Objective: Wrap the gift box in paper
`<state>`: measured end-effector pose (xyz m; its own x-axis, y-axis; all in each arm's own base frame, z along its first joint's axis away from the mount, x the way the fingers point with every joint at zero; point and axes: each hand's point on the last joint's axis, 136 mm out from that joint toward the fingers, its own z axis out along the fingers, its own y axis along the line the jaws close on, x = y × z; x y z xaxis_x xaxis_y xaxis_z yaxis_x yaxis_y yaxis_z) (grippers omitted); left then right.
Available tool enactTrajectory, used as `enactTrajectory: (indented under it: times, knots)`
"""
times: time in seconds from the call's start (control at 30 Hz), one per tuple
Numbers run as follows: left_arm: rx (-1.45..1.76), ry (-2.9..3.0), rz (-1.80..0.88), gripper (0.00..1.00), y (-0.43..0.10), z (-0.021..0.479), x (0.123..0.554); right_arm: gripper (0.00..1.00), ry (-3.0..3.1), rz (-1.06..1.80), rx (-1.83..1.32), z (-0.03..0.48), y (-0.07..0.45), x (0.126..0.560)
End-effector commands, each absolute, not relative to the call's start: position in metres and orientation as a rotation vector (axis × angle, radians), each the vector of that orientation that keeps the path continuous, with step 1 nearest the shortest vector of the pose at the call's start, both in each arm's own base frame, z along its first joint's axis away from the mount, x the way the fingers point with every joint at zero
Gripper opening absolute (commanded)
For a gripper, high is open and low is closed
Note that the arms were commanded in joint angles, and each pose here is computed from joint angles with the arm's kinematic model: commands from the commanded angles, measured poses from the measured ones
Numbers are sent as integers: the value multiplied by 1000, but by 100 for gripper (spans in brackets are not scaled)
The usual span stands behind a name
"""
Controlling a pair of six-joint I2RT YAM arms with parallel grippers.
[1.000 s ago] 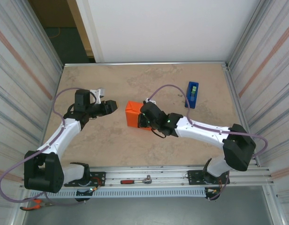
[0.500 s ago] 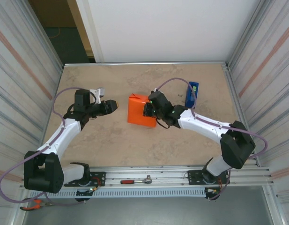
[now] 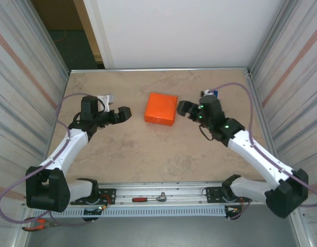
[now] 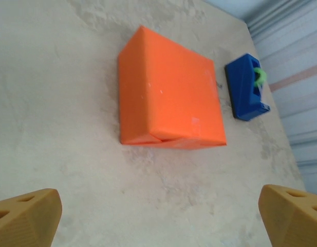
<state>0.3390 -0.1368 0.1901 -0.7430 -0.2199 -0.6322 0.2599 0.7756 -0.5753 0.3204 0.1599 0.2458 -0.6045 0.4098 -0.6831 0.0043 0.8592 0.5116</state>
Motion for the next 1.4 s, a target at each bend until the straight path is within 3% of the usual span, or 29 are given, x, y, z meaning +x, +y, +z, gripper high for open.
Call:
enactTrajectory:
  times: [0.0, 0.33, 0.63, 0.87, 1.03, 1.37]
  knots:
    - [48, 2174, -667, 99, -114, 218, 353, 99, 2192, 381, 395, 231, 97, 315]
    - [78, 1990, -341, 99, -69, 236, 378, 99, 1974, 81, 591, 223, -21, 325]
    - [33, 2020, -30, 99, -28, 152, 385, 99, 2024, -183, 474, 150, -48, 334]
    - [73, 2030, 84, 99, -9, 126, 396, 99, 2028, -253, 486, 101, -67, 354]
    - [0, 1989, -18, 99, 7, 111, 395, 99, 1928, -178, 412, 108, -64, 376]
    - [158, 1980, -87, 99, -20, 94, 398, 99, 1888, -196, 341, 102, -50, 378]
